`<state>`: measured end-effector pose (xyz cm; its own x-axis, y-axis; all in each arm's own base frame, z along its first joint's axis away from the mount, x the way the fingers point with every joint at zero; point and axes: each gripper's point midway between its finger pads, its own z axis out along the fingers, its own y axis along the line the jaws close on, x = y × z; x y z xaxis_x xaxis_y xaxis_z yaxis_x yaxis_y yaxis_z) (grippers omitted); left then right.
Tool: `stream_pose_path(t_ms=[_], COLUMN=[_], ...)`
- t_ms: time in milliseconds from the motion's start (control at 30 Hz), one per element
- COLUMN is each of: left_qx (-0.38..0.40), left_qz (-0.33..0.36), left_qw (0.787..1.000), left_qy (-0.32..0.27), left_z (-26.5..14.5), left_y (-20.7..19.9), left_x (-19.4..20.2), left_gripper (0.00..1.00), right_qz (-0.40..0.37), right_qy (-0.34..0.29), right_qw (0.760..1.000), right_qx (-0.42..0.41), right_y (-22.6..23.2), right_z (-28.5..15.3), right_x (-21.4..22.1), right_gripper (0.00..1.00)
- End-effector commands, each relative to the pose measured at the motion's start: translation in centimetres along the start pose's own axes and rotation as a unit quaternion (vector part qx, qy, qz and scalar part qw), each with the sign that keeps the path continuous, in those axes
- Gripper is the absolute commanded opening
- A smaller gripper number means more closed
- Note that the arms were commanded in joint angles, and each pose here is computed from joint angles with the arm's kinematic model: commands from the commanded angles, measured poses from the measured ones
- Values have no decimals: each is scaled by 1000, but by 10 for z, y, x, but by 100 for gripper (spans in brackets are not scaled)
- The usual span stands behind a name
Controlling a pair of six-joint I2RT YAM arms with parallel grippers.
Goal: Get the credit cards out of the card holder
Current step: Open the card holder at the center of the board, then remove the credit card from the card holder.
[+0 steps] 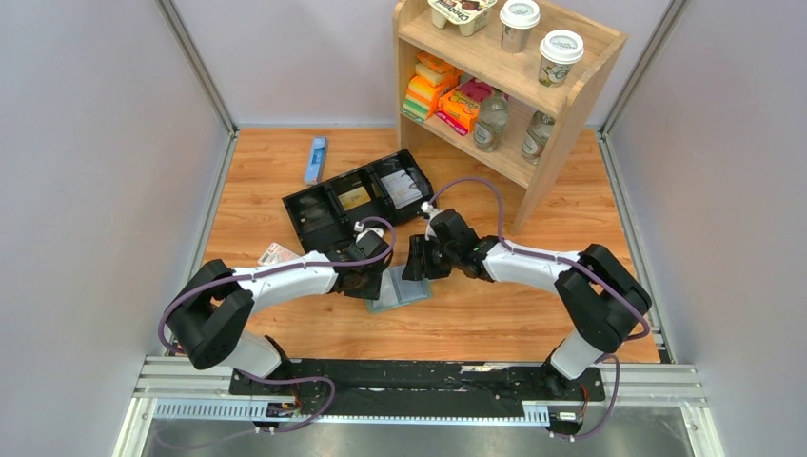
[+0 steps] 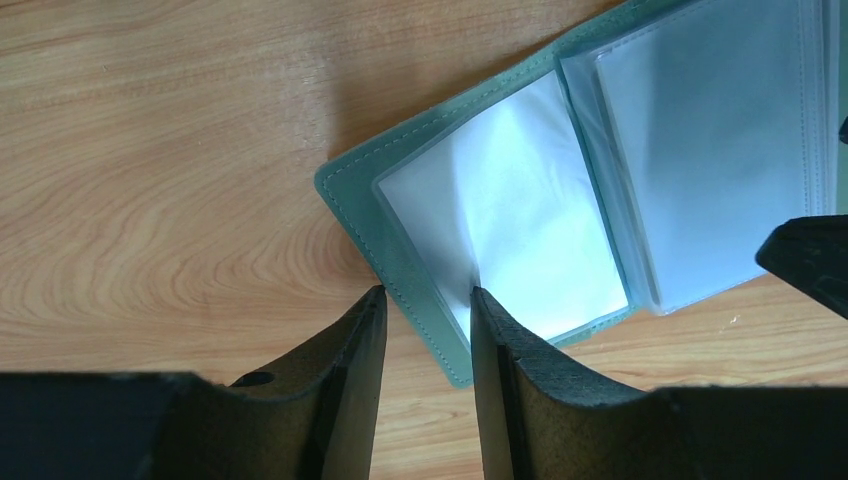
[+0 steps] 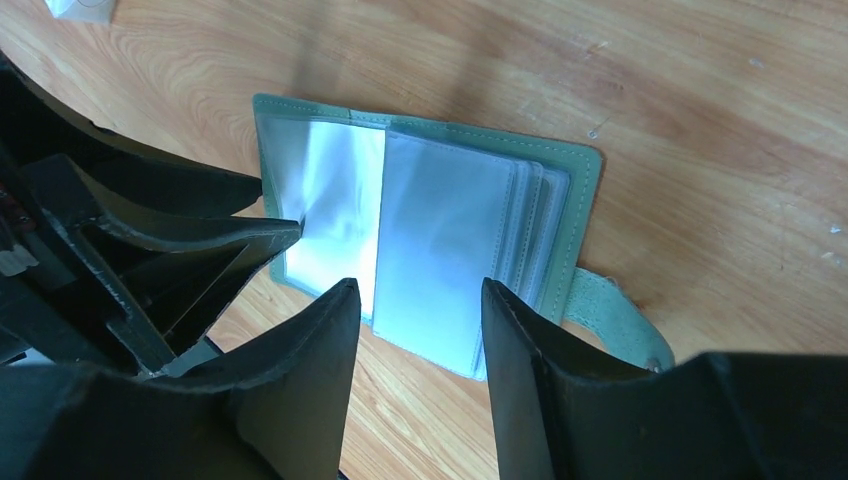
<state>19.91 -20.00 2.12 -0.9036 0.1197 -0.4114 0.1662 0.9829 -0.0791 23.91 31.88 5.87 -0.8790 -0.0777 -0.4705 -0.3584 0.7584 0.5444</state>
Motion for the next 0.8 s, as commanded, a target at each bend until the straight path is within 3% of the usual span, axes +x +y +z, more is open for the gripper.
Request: stream_pose_path(t_ms=[0, 367, 767], left_qx=[14, 15, 27], left_qz=[5, 6, 9], left_qw=[1000, 1000, 1000], left_qy=[-6, 0, 1], left_z=[1, 2, 3], left_y=[-5, -6, -10], left_x=[-2, 0, 0], left_gripper=[44, 44, 44], right_qz=[-1, 0, -10], right_qy=[-23, -14, 14], right_qw=[1000, 1000, 998], right_qx=[-13, 22, -63], right_y=[12, -1, 38], right_z=[5, 10, 16], right_x=[-17, -10, -5], right_gripper=[50, 50, 49])
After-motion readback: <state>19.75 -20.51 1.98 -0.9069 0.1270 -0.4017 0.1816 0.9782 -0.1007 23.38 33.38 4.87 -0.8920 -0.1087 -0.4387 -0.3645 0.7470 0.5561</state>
